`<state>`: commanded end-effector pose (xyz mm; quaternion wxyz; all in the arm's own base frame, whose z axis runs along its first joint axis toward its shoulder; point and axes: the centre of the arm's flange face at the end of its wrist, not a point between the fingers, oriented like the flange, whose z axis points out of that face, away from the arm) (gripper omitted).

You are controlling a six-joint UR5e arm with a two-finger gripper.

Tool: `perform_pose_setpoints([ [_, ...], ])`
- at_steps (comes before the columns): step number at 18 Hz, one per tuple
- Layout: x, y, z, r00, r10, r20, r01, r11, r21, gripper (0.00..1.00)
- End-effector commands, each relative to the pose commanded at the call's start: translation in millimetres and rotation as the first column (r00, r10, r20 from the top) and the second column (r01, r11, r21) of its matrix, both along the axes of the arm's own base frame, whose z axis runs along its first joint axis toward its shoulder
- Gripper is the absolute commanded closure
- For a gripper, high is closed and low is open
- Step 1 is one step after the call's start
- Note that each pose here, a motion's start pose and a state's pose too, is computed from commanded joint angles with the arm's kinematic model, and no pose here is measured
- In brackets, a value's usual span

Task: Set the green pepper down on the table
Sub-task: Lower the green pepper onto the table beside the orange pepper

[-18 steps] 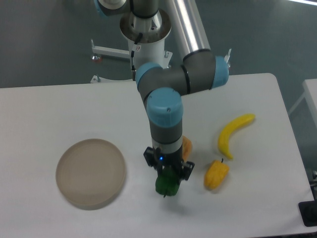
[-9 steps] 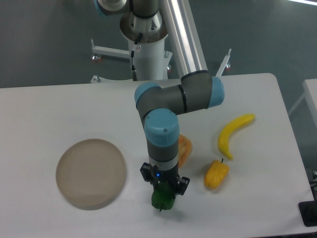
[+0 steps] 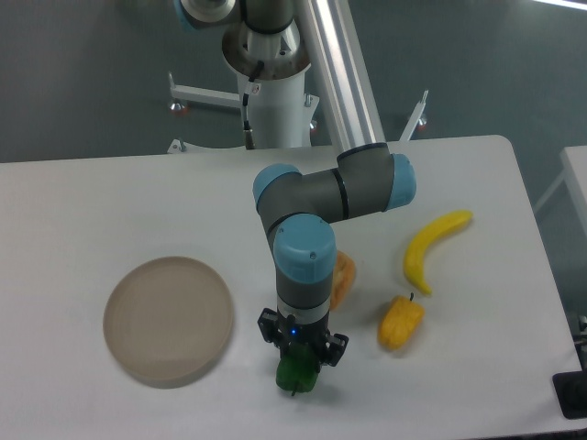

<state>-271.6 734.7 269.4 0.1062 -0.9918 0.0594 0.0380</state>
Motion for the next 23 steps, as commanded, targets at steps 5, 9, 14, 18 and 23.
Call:
perform_pose_setpoints([
  [5, -1.4, 0.0, -3.6, 1.0, 0.003, 0.003, -0.003, 1.0, -0.004, 0.61],
  [9, -1.2, -0.3, -4.3, 1.0, 0.003, 0.003, -0.003, 1.0, -0.005, 0.6],
  [14, -1.4, 0.0, -6.7, 1.0, 0.003, 0.005, -0.003, 1.0, -0.008, 0.6],
  [18, -1.6, 0.4, -10.2, 1.0, 0.003, 0.007, -0.003, 1.0, -0.012, 0.57],
  [23, -2.4, 1.4, -7.3, 1.0, 0.002, 0.003, -0.002, 1.0, -0.007, 0.26],
])
